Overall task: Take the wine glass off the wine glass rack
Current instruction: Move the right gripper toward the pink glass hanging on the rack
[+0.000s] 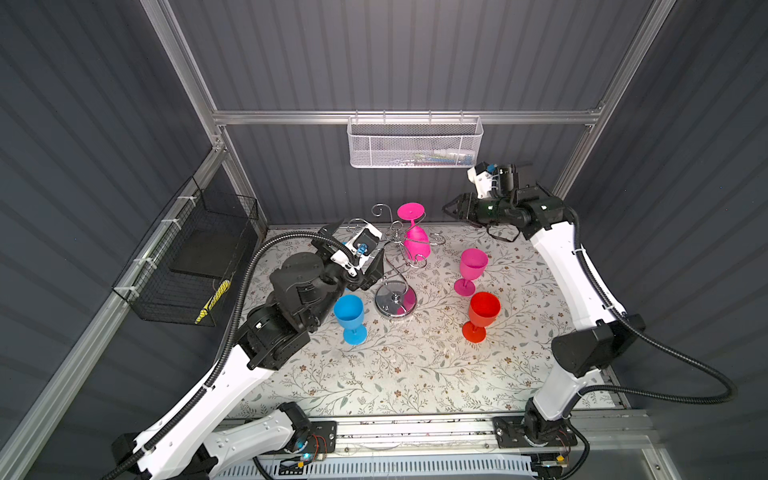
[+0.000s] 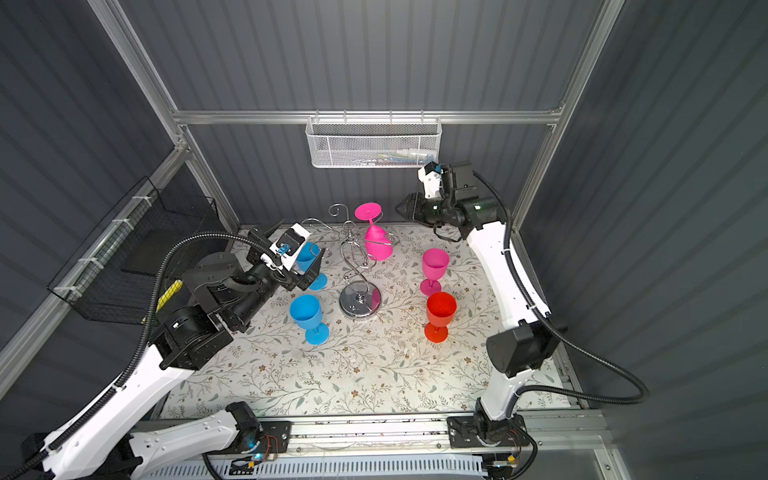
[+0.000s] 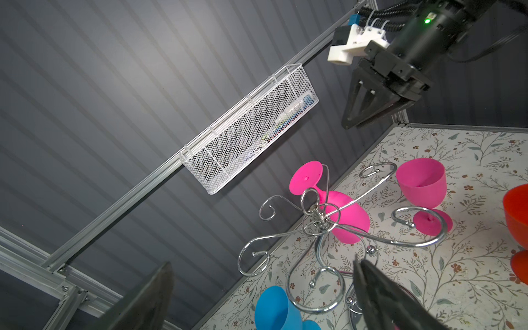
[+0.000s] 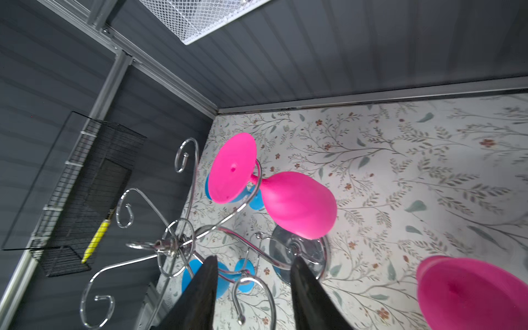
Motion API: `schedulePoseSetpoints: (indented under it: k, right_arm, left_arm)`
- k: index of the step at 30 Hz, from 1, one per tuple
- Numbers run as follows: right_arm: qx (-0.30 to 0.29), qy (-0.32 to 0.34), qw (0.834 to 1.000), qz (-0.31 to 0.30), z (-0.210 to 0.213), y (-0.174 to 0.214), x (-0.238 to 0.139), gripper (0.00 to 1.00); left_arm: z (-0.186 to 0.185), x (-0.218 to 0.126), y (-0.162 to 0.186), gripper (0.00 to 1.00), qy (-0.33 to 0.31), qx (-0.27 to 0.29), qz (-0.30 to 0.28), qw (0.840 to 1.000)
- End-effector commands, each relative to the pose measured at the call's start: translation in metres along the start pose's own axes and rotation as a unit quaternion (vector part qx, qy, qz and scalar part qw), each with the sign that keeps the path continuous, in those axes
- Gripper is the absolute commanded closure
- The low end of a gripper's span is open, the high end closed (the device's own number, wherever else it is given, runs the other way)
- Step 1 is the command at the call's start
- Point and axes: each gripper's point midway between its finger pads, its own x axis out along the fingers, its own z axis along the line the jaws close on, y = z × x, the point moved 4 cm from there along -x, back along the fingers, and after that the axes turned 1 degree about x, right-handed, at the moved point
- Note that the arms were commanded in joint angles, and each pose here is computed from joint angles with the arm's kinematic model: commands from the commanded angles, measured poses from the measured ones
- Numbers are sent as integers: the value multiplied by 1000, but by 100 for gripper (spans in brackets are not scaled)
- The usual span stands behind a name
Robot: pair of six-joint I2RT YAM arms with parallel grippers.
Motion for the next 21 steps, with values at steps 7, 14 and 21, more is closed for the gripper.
schedulePoseSetpoints:
  k: [7, 14, 21]
  right_arm:
    - [70, -116, 990, 40, -4, -18, 51, 62]
    - [97, -161, 981, 52, -11, -23, 74, 64]
    - [107, -180, 976, 63, -14, -23, 81, 65]
  left_arm:
    - [-7, -3, 8, 0, 18, -19, 11, 1000]
    - [-10, -3, 13, 0, 20, -23, 19, 999]
    - [-10, -3, 13, 0, 23, -30, 17, 999]
